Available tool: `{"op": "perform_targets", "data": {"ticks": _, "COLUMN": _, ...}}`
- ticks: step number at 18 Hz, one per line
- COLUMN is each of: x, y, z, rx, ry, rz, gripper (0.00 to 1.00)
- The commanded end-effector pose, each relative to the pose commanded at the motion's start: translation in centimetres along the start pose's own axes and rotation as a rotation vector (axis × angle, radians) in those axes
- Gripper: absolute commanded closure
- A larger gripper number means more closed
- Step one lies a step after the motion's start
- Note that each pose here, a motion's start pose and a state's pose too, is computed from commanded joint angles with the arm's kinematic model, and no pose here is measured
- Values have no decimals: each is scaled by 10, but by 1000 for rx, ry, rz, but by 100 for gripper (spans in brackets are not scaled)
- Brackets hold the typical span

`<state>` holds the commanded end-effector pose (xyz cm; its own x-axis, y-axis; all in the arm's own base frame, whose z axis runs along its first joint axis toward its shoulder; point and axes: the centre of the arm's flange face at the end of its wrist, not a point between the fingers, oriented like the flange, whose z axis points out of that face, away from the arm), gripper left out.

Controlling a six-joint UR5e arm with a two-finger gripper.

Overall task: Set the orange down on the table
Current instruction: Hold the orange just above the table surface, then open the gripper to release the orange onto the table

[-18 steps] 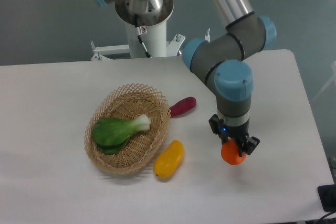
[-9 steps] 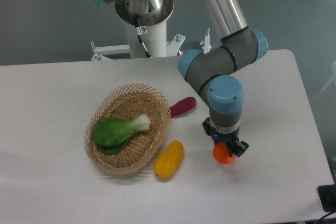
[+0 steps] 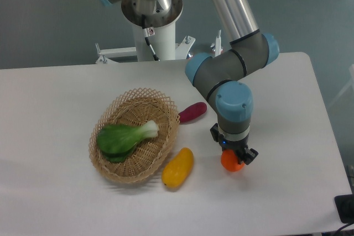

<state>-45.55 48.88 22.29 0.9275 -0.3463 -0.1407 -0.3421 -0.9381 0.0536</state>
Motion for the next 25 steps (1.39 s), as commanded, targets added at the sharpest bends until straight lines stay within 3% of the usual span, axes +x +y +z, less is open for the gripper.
{"op": "perform_targets", "data": {"ticks": 5, "x": 1, "y": 0, "z": 1, "rx": 0, "ry": 1, "rz": 0, "gripper": 49}}
{"op": "perform_targets", "data": {"ticks": 8, "x": 0, "y": 0, "z": 0, "rx": 0, "ry": -1, "rz": 0, "gripper": 37}}
{"op": "perform_targets", "data": {"ticks": 13, "x": 0, "y": 0, "z": 0, "rx": -1, "ry": -2, "rz": -2, "gripper": 35}}
{"op": "perform_targets", "data": {"ticks": 14, "x": 0, "y": 0, "z": 0, "rx": 0, "ry": 0, "rz": 0, "gripper": 29}}
{"op": "perform_targets", "data": {"ticks": 16, "x": 0, "y": 0, "z": -1, "rx": 1, "ry": -3, "rz": 0, "gripper": 28}}
{"op": "perform_targets", "data": {"ticks": 17, "x": 0, "y": 0, "z": -2, "rx": 1, "ry": -4, "rz": 0, "gripper": 23}}
{"op": "perform_targets", "data": {"ticks": 18, "x": 0, "y": 0, "z": -6, "rx": 4, "ry": -8, "rz": 1, "gripper": 6}}
{"op": "perform_targets", "data": {"ticks": 19, "x": -1, "y": 1, "z": -10, "rx": 6, "ry": -16, "rz": -2, "gripper": 0}}
{"op": "perform_targets", "data": {"ticks": 25, "x": -2, "y": 2, "z": -30, "rx": 21, "ry": -40, "rz": -7, "gripper": 0}}
